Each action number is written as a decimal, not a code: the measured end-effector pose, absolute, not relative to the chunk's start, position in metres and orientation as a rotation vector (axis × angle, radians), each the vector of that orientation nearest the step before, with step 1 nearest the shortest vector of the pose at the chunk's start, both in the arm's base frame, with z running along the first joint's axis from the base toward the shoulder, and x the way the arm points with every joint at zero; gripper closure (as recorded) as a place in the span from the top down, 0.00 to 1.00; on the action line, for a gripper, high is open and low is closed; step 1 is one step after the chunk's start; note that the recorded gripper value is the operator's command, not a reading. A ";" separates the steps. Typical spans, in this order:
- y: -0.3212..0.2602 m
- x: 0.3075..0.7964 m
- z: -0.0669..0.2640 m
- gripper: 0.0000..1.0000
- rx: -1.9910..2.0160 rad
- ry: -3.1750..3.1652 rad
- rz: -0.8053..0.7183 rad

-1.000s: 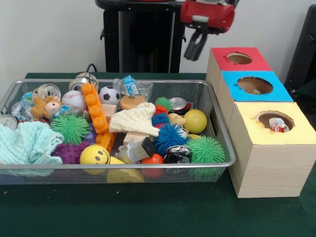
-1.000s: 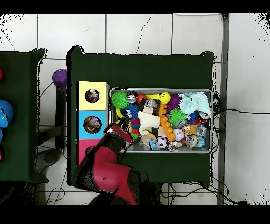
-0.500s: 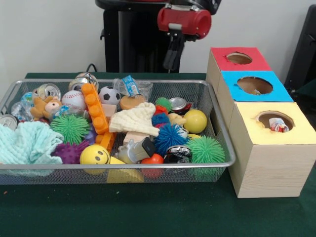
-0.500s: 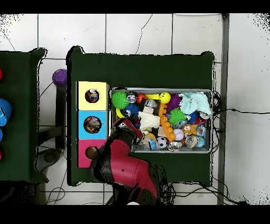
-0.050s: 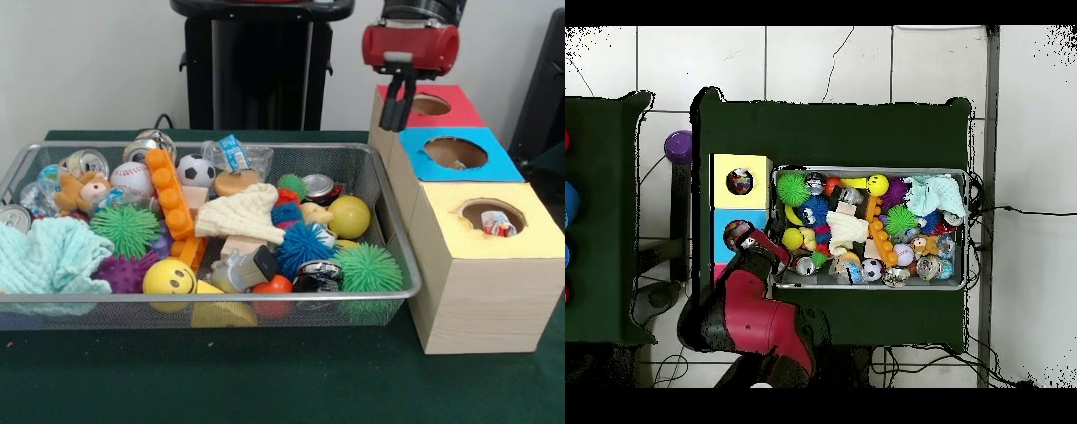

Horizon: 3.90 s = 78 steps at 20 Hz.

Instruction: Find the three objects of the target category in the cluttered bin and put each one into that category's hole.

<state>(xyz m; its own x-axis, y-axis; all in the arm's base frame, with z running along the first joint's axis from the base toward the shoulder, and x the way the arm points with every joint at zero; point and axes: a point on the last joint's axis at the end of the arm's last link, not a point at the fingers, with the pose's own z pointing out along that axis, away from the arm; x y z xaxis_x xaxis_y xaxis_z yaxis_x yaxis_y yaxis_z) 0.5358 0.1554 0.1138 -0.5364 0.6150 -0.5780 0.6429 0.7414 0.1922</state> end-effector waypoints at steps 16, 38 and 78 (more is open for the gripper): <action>0.192 0.538 0.094 0.00 1.011 2.330 0.017; 0.217 0.533 0.061 0.00 1.042 2.389 0.046; 0.201 0.554 0.026 1.00 1.877 2.308 0.282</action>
